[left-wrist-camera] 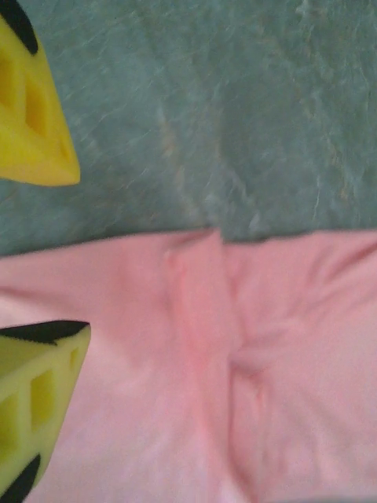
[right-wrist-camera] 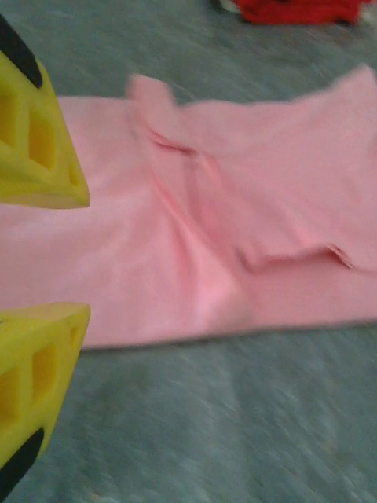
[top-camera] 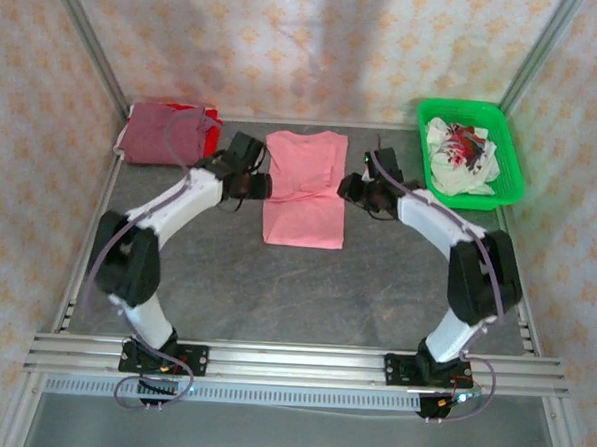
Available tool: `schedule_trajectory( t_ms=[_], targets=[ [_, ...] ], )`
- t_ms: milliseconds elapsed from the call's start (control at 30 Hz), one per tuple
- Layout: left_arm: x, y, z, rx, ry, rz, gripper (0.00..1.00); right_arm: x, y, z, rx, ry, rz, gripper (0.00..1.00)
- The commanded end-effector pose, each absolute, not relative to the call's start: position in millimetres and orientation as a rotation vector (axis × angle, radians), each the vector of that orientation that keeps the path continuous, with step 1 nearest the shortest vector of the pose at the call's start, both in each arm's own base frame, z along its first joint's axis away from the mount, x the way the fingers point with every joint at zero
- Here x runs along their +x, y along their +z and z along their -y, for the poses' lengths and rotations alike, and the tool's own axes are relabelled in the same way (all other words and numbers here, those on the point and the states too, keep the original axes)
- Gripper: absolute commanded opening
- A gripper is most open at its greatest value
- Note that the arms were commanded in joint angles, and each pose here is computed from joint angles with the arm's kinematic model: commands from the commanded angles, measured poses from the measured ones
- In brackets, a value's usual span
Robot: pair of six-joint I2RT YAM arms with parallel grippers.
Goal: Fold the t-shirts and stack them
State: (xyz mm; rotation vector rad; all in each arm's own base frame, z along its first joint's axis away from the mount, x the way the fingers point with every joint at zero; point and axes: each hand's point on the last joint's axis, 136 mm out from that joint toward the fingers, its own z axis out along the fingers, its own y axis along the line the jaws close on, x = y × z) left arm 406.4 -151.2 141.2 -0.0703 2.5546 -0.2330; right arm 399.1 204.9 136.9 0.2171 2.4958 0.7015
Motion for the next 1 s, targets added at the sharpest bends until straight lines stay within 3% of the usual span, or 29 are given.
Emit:
schedule_trajectory(
  t_ms=[0, 100, 267, 767, 967],
  targets=[
    [395, 125, 177, -0.059, -0.379, -2.495, 0.4, 377, 150, -247, 0.102, 0.915, -2.43, 0.25],
    [399, 95, 179, -0.006, -0.326, -2.576, 0.25, 383, 132, -262, 0.122, 0.956, -2.467, 0.14],
    [425, 73, 191, 0.066, -0.289, -2.631, 0.23, 408, 104, -264, 0.189, 0.888, -2.473, 0.0],
    [521, 34, 171, 0.031, -0.171, -2.686, 0.22, 400, 79, -243, 0.278, 0.815, -2.488, 0.0],
    [563, 91, 161, 0.02, -0.155, -2.571, 0.23, 393, 86, -237, 0.242, 0.792, -2.488, 0.0]
  ],
)
